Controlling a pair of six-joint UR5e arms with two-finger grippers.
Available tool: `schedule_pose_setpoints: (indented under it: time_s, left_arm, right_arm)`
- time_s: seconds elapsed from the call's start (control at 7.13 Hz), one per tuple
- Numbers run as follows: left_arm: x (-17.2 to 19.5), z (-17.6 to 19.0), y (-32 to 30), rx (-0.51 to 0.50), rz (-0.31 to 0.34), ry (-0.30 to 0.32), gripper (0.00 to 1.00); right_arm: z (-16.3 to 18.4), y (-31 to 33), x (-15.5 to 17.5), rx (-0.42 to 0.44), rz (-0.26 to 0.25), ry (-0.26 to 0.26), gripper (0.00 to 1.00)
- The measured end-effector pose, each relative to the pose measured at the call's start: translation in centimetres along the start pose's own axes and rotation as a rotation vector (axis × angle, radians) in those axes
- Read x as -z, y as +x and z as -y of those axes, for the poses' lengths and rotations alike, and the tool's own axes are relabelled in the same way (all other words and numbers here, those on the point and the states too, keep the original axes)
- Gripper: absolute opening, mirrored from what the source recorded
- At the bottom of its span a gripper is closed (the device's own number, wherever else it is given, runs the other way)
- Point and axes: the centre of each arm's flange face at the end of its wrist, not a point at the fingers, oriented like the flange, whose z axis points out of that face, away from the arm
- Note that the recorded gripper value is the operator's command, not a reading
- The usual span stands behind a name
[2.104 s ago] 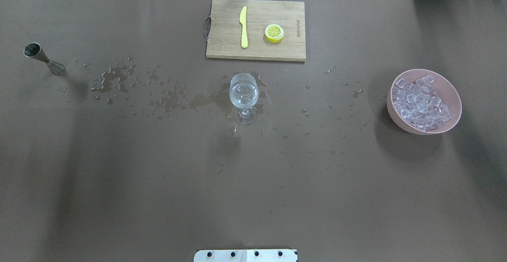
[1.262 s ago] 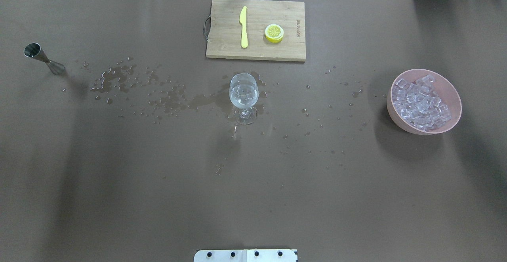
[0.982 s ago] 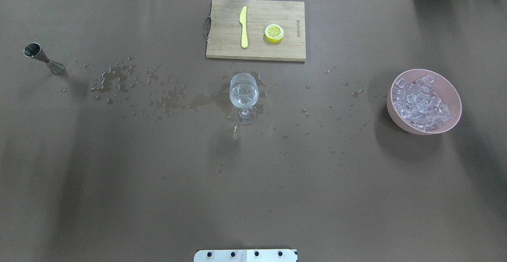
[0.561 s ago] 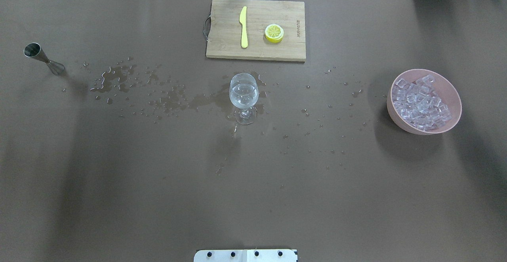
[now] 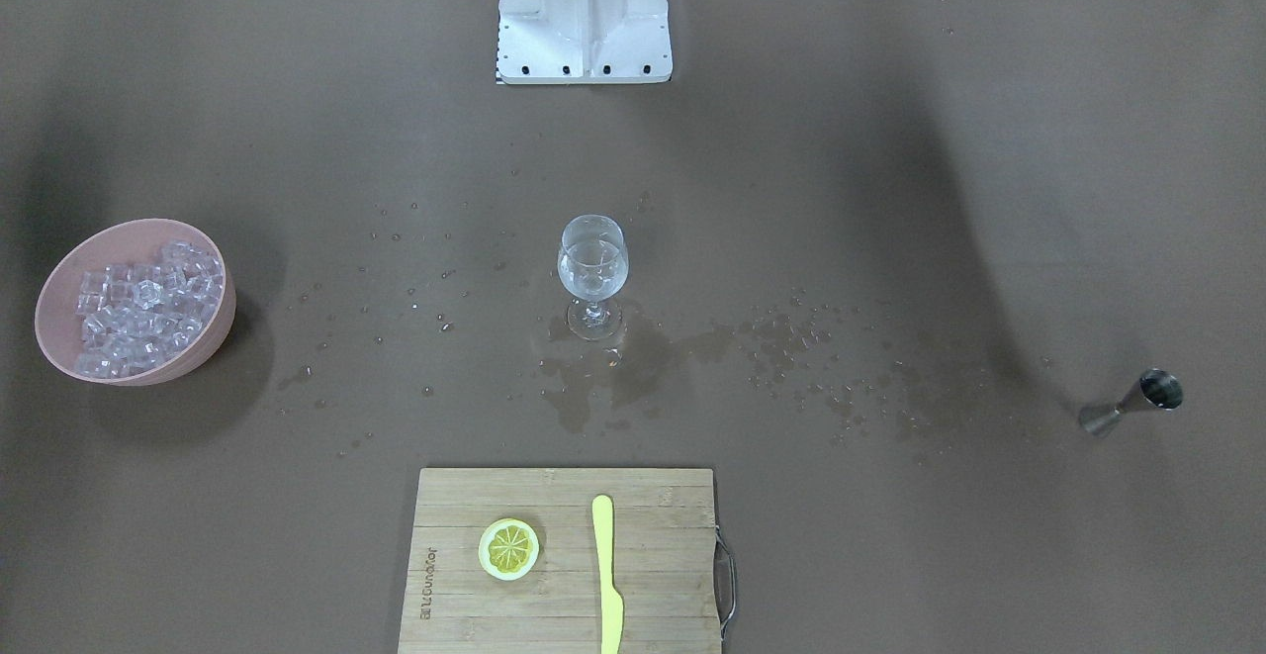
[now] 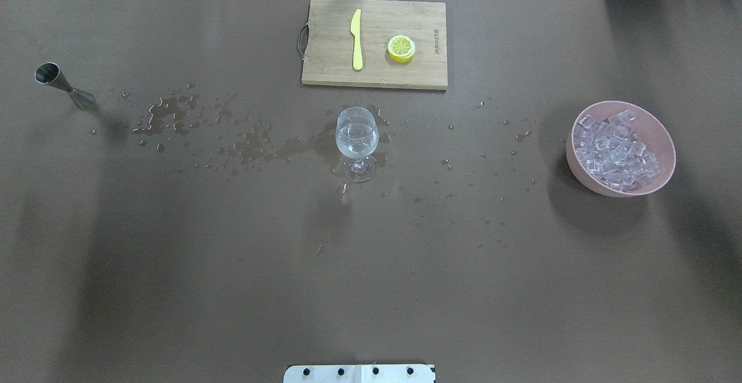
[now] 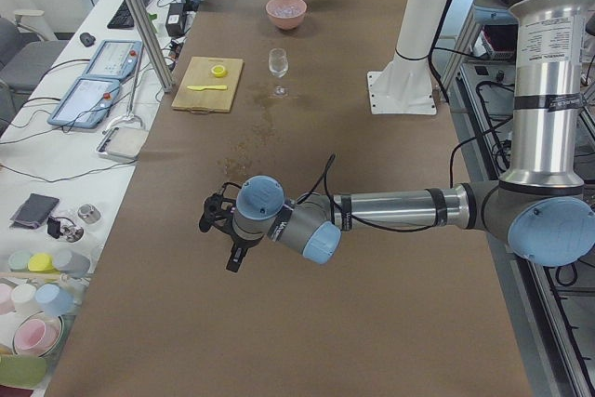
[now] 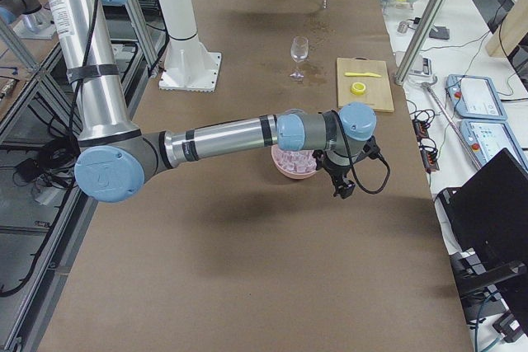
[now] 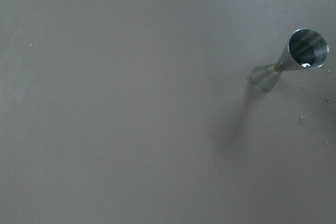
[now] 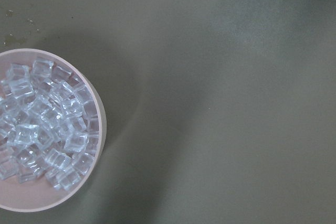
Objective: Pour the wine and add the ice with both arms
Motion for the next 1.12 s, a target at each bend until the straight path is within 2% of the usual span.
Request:
schedule_pose_setpoints:
  time_s: [0.28, 0.42, 0.84, 1.12]
  left_arm:
    - [-1.4, 0.7, 1.7, -0.031, -0.022, -0.005, 0.98]
    - [-2.0, 1.0, 2.8, -0.014, -0.037, 0.0, 0.97]
    - [-5.0, 2.6, 8.6, 0.06, -0.092, 0.076, 0.98]
    - [-6.7, 2.2, 10.2, 0.037, -0.128, 0.107, 0.98]
  right_arm:
    - [-0.1, 0.1, -0.2, -0.004, 0.001, -0.003, 1.0]
    - [-0.1, 0.2, -0.2, -0.005, 0.001, -0.004, 1.0]
    - [-0.8, 0.5, -0.7, -0.014, 0.004, -0.012, 1.0]
    - [-1.1, 0.5, -0.8, -0.016, 0.006, -0.013, 1.0]
